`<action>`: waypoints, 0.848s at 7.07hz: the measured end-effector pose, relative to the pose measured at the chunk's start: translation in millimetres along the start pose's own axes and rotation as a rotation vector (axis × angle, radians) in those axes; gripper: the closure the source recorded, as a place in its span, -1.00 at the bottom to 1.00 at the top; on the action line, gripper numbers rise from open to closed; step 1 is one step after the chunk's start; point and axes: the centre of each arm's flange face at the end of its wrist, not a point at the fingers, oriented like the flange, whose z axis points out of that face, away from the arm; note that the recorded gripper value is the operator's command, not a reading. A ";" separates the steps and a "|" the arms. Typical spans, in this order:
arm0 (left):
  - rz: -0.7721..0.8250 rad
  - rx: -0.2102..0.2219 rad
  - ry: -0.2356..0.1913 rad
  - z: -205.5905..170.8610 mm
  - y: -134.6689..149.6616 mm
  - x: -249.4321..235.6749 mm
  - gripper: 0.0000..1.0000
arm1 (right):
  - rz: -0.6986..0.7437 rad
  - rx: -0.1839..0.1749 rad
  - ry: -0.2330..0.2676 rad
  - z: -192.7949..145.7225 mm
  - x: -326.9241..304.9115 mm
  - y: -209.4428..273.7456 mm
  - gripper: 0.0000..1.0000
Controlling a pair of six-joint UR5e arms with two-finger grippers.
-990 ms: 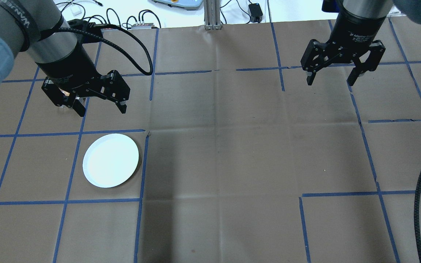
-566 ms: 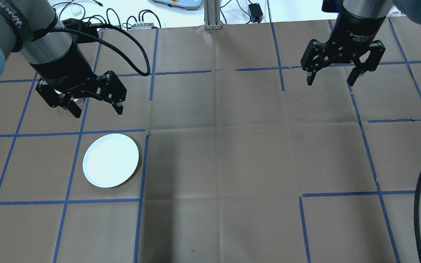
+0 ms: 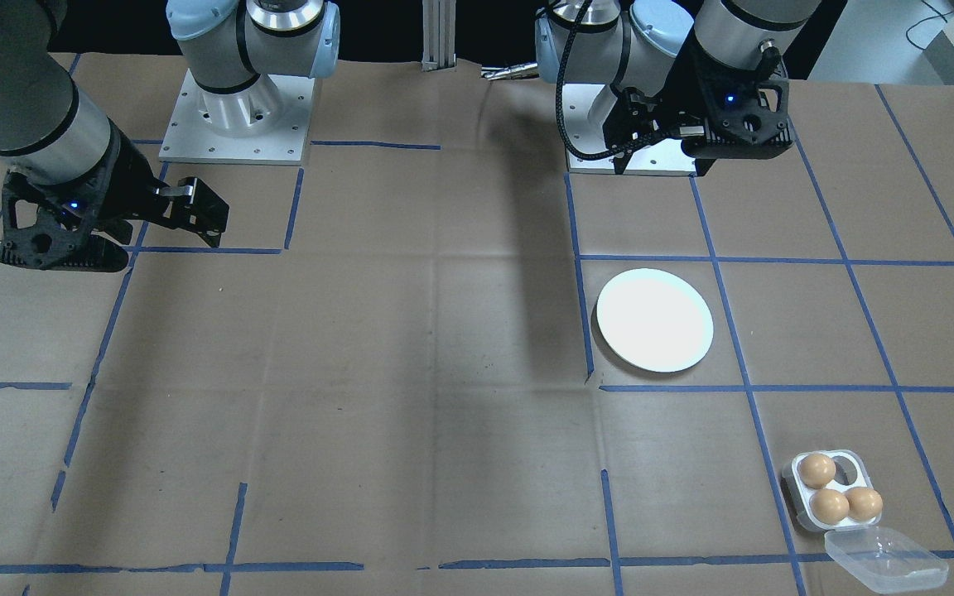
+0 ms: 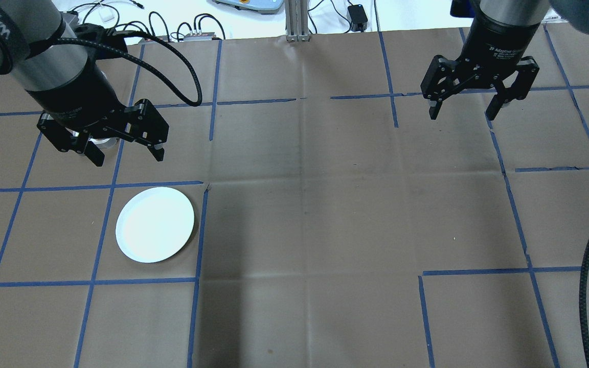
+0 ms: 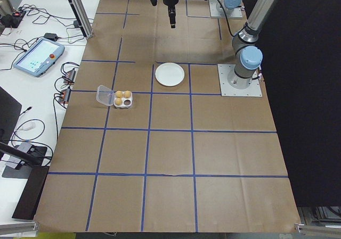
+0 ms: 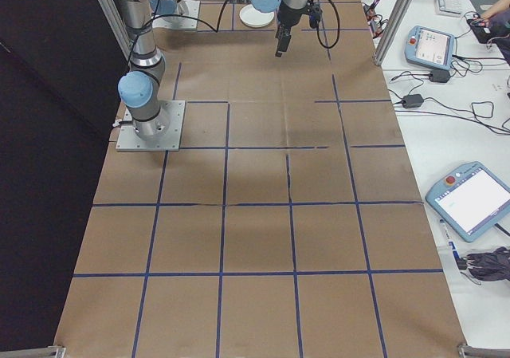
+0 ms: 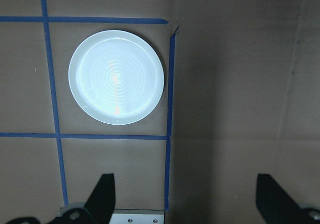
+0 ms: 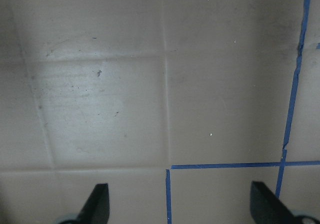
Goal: Place egg on plate
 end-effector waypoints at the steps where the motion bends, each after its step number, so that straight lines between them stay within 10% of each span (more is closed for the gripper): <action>1: -0.026 -0.016 -0.002 19.9 -13.6 -31.0 -1.00 | 0.000 0.000 0.000 -0.1 0.0 0.1 -1.00; 6: -0.039 0.089 -0.064 106.2 -127.1 -138.6 -1.00 | 0.000 0.000 0.001 0.0 0.1 0.0 -1.00</action>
